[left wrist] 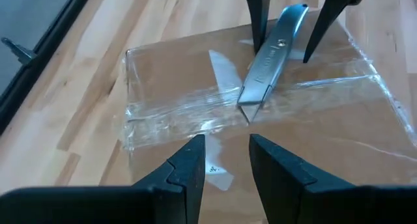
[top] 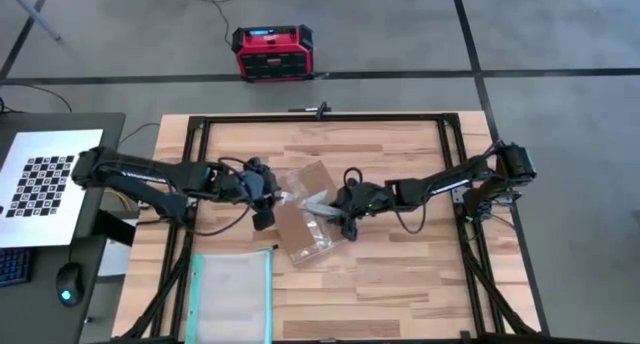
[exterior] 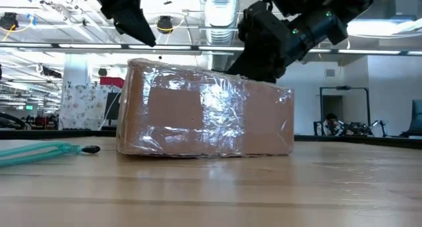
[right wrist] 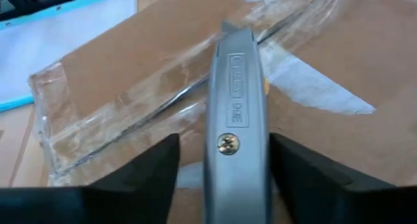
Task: Unpack boxes
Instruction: Open the cardboard box using the gray cutter
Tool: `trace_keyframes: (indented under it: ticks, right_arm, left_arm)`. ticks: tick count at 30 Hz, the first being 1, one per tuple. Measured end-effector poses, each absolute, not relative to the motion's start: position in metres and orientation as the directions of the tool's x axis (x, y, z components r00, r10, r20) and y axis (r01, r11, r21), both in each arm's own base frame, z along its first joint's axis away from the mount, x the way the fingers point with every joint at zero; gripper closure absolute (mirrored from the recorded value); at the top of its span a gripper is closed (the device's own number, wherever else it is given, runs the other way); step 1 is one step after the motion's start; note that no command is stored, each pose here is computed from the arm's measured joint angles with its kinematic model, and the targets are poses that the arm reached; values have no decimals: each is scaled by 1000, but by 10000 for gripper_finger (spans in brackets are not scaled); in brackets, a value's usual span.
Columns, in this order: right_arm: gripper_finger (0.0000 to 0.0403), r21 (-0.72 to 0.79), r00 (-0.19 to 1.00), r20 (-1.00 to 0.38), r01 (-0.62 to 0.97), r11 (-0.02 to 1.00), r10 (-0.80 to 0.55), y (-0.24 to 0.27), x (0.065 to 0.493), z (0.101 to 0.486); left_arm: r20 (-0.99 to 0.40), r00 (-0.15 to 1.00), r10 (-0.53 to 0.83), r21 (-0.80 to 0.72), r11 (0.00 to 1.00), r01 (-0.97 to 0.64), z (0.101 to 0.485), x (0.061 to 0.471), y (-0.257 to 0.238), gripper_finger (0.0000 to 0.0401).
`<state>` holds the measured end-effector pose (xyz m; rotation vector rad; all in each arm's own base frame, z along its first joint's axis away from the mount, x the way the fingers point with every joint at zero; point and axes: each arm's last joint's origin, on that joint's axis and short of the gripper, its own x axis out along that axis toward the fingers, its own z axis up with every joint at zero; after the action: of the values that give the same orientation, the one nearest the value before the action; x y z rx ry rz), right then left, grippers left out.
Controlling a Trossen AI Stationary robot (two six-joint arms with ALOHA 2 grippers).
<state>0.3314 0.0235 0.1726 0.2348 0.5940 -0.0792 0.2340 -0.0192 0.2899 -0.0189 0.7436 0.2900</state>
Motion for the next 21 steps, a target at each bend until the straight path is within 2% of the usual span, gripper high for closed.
trace_keyframes:
  ticks: [4,7,10,13,14,19,21]
  right_arm:
    - [154,178,841,-541,131,975,-14,28,337,166]
    - [166,158,854,-519,130,979,-29,31,342,158]
    - [204,149,861,-506,138,979,-45,33,346,151]
    - [275,141,866,-496,158,977,-68,34,347,151]
    - [284,132,867,-492,162,978,-77,33,346,153]
    - [282,93,870,-486,151,984,-88,31,339,169]
    - [282,91,866,-488,169,981,-104,28,332,181]
  left_arm:
    - [-672,696,253,98,962,-255,287,233,-19,297]
    - [-653,715,250,111,965,-237,289,234,-19,297]
    - [-643,724,249,134,968,-214,290,235,-19,297]
    - [-644,724,249,162,968,-190,290,235,-19,297]
    - [-644,723,249,171,968,-182,290,235,-19,297]
    - [-649,721,244,224,966,-125,290,235,-20,296]
    - [-681,708,187,209,976,-56,287,233,-21,296]
